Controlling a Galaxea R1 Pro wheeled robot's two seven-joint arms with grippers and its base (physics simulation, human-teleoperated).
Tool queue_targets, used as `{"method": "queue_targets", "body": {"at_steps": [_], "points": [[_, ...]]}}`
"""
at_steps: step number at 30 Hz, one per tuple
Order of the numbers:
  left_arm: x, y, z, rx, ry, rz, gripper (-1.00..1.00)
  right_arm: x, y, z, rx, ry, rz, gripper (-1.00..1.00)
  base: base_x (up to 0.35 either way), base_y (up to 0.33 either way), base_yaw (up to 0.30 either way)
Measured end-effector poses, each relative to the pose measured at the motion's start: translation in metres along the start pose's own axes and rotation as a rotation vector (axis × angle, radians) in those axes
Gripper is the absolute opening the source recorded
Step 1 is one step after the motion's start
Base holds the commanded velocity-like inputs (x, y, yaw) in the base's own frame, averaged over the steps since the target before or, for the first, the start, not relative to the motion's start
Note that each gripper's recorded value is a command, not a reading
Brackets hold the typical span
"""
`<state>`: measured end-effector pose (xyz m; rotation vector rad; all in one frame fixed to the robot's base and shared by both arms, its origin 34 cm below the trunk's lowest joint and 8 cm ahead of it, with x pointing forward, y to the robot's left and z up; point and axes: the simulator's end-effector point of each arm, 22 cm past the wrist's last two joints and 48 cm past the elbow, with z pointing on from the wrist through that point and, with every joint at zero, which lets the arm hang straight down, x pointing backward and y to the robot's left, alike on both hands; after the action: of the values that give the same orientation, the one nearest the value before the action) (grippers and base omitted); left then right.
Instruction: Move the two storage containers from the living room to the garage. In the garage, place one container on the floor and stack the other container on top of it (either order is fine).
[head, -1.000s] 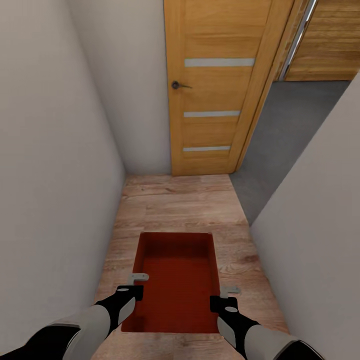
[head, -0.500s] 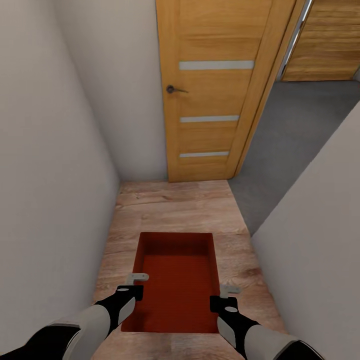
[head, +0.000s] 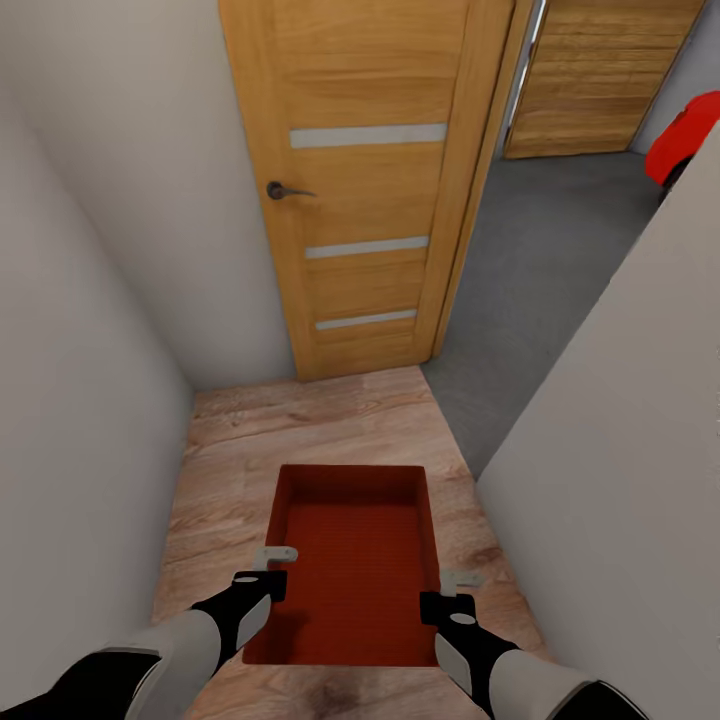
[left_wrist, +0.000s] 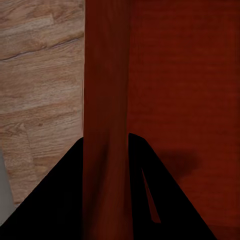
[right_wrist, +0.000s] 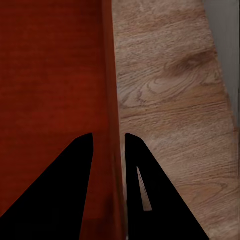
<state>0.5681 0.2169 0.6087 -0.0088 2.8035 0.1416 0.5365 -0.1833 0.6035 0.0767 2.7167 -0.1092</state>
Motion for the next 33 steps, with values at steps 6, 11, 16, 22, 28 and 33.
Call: {"method": "queue_targets", "body": {"at_steps": [6,11,16,22,28,33], "points": [[0.0000,-0.0015,-0.0004,-0.002,0.000,0.000,-1.00,-0.0002,-0.0015,0.0005,-0.002,0.000,-0.001,-1.00,0.323,0.000,-0.070],[0.0004,-0.0001,0.0000,0.000,0.000,0.000,-1.00,0.0002,-0.0001,0.0000,0.000,0.000,-0.001,-1.00,0.323,0.000,-0.005],[0.0004,0.0002,0.0000,0.000,0.000,0.000,-1.00,0.0002,0.0002,0.0000,0.000,0.001,-0.001,-1.00,0.323,0.000,0.000],[0.0005,0.0002,0.0000,0.000,0.001,-0.001,-1.00,0.0001,0.0002,0.0000,0.000,0.001,-0.002,-1.00,0.323,0.000,0.000],[0.0002,0.0000,0.0002,0.000,-0.001,-0.002,-1.00,-0.0003,0.0001,0.0002,0.000,-0.001,-0.001,-1.00,0.244,0.000,0.000],[0.0003,0.0001,0.0004,0.000,0.000,-0.001,-1.00,-0.0002,0.0002,0.0004,0.000,0.000,-0.001,-1.00,0.032,0.000,0.000]]}}
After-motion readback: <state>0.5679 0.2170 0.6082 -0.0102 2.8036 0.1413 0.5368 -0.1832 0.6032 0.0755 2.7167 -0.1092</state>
